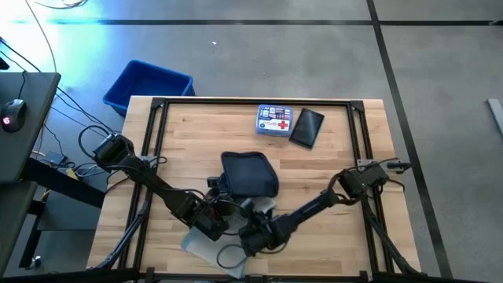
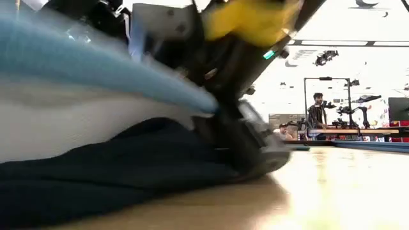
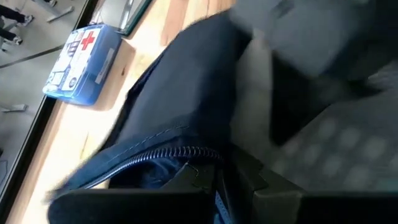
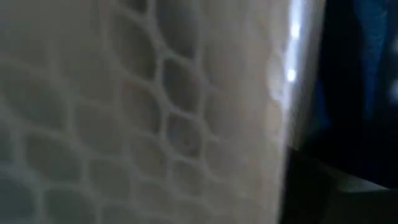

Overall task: Unpack backpack
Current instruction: Put the blue zipper bag in the black backpack

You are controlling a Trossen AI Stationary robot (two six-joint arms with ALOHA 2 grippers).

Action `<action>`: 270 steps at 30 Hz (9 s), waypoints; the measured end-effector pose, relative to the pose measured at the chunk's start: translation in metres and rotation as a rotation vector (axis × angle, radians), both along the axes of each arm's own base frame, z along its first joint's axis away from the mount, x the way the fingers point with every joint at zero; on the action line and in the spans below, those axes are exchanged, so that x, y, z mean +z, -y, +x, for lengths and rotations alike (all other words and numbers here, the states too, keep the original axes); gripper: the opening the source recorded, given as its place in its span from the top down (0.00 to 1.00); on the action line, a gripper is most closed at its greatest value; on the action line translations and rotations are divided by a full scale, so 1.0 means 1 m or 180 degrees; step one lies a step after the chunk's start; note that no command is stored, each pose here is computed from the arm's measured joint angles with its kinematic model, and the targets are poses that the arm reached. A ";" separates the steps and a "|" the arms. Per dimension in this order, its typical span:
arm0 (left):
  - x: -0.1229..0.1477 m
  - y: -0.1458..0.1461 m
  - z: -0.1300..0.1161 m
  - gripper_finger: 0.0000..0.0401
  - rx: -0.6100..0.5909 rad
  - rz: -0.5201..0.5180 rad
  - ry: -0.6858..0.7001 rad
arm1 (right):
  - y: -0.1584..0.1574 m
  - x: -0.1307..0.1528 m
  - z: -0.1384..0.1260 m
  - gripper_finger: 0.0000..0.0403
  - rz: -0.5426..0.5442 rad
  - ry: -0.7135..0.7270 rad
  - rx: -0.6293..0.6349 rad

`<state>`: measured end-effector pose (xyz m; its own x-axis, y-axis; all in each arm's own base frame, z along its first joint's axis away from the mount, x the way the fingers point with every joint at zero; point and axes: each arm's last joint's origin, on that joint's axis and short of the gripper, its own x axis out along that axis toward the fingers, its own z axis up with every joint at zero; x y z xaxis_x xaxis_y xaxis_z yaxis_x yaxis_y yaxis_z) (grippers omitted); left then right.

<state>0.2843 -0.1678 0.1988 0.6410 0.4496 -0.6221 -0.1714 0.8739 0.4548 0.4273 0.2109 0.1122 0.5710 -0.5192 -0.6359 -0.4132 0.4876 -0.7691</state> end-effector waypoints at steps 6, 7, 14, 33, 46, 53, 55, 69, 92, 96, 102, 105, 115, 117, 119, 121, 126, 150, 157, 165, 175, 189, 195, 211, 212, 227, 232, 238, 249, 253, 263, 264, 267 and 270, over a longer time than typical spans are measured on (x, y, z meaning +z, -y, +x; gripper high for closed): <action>0.000 0.003 -0.001 1.00 -0.0083 0.0027 -0.0028 | 0.011 0.005 0.014 0.92 0.0019 0.0349 -0.0133; 0.000 0.003 -0.001 1.00 -0.0109 0.0045 -0.0038 | 0.011 0.006 0.015 0.96 -0.0066 0.0381 -0.0144; 0.000 0.005 -0.002 1.00 -0.0157 0.0072 -0.0061 | -0.003 0.013 0.008 1.00 -0.0687 0.0684 -0.0253; 0.035 0.036 -0.021 1.00 -0.1234 -0.0329 0.0201 | 0.001 0.025 0.033 1.00 -0.0164 0.0899 0.0195; 0.032 -0.013 -0.066 0.86 0.0322 0.0338 0.0180 | 0.001 0.011 0.016 1.00 0.0126 0.0412 0.0104; 0.011 -0.030 -0.079 0.74 0.0636 0.0559 0.0151 | -0.034 0.010 -0.002 1.00 0.0191 0.0424 0.0314; -0.004 -0.035 -0.080 0.73 0.0613 0.0501 0.0018 | -0.043 0.012 -0.006 1.00 0.0158 0.0525 0.0351; -0.051 -0.049 -0.052 0.85 -0.0213 -0.0390 -0.0009 | -0.049 0.038 0.015 1.00 -0.0273 0.1335 0.0389; -0.028 -0.024 -0.047 0.86 -0.0987 -0.0548 0.0435 | 0.025 -0.005 0.037 1.00 0.0201 0.0488 0.0051; 0.005 -0.021 -0.052 0.86 -0.0838 -0.0608 0.0567 | 0.026 -0.008 0.029 1.00 0.0236 0.0256 -0.0017; 0.020 -0.019 -0.065 0.86 -0.0584 -0.0451 0.0684 | 0.011 -0.011 0.012 1.00 0.0250 0.0022 -0.0044; 0.013 -0.023 -0.068 0.85 -0.0415 -0.0467 0.0566 | -0.008 -0.011 0.001 1.00 0.0353 -0.0023 0.0051; 0.011 -0.033 -0.065 0.66 -0.0132 -0.0556 0.0576 | -0.058 -0.011 -0.032 1.00 0.0430 0.0006 0.0271; 0.010 -0.038 -0.062 0.62 -0.0056 -0.0534 0.0570 | -0.062 -0.011 -0.035 1.00 0.0378 0.0042 0.0284; 0.009 -0.044 -0.061 0.58 -0.0046 -0.0430 0.0479 | -0.064 -0.010 -0.036 1.00 0.0326 0.0083 0.0278; 0.007 -0.051 -0.059 0.56 -0.0053 -0.0343 0.0340 | -0.065 -0.010 -0.037 1.00 0.0280 0.0116 0.0268; 0.002 -0.077 -0.056 0.57 0.0126 -0.0338 -0.0066 | -0.065 -0.010 -0.037 1.00 0.0274 0.0120 0.0263; -0.081 -0.142 -0.031 0.79 -0.0576 -0.1481 0.0108 | -0.059 0.012 -0.021 1.00 0.0094 0.0470 0.0385; -0.090 -0.140 -0.023 0.79 -0.0649 -0.1633 0.0229 | -0.055 0.022 -0.014 1.00 -0.0297 0.0750 0.0317; -0.079 -0.130 -0.019 0.79 -0.0852 -0.1723 0.0504 | -0.056 0.033 -0.002 1.00 -0.0271 0.0908 0.0535; -0.075 -0.121 -0.018 0.79 -0.1029 -0.1851 0.0573 | -0.014 0.023 0.018 1.00 0.0580 0.0628 0.0331; -0.068 -0.111 -0.013 0.79 -0.1331 -0.1992 0.0582 | 0.025 -0.012 0.013 1.00 0.0498 0.0601 -0.0047; -0.069 -0.110 -0.014 0.79 -0.1348 -0.2046 0.0544 | 0.024 -0.007 0.014 0.96 0.0205 0.0613 -0.0153; -0.073 -0.110 -0.017 0.79 -0.1343 -0.2089 0.0396 | -0.022 0.028 0.008 0.38 0.0314 0.0385 0.0179; -0.073 -0.110 -0.017 0.79 -0.1341 -0.2088 0.0393 | -0.026 0.033 0.007 0.38 0.0316 0.0378 0.0203; -0.073 -0.111 -0.017 0.79 -0.1308 -0.2064 0.0380 | -0.038 0.075 -0.015 0.67 0.1347 -0.0267 -0.0444; -0.073 -0.111 -0.017 0.79 -0.1302 -0.2050 0.0381 | -0.019 0.042 -0.018 0.90 0.0999 -0.0339 -0.0627; -0.073 -0.110 -0.017 0.79 -0.1403 -0.2033 0.0359 | -0.009 0.029 -0.016 0.99 0.0618 -0.0059 -0.0676; -0.069 -0.106 -0.015 0.79 -0.1571 -0.2004 0.0519 | -0.010 0.031 0.016 1.00 0.0762 0.0510 -0.0216; -0.068 -0.104 -0.015 0.79 -0.1631 -0.1991 0.0521 | 0.001 0.018 0.021 1.00 0.0629 0.0454 -0.0347; -0.067 -0.102 -0.015 0.79 -0.1777 -0.2176 0.0516 | 0.028 -0.011 0.008 1.00 0.0291 0.0320 -0.0658; -0.067 -0.102 -0.015 0.79 -0.1780 -0.2178 0.0515 | 0.028 -0.011 0.007 1.00 0.0266 0.0321 -0.0685; -0.065 -0.102 -0.015 0.79 -0.1795 -0.2182 0.0531 | 0.030 -0.009 0.001 1.00 -0.0030 0.0416 -0.0817; -0.065 -0.102 -0.015 0.79 -0.1763 -0.2218 0.0533 | 0.030 -0.005 -0.006 0.98 -0.0200 0.0447 -0.0912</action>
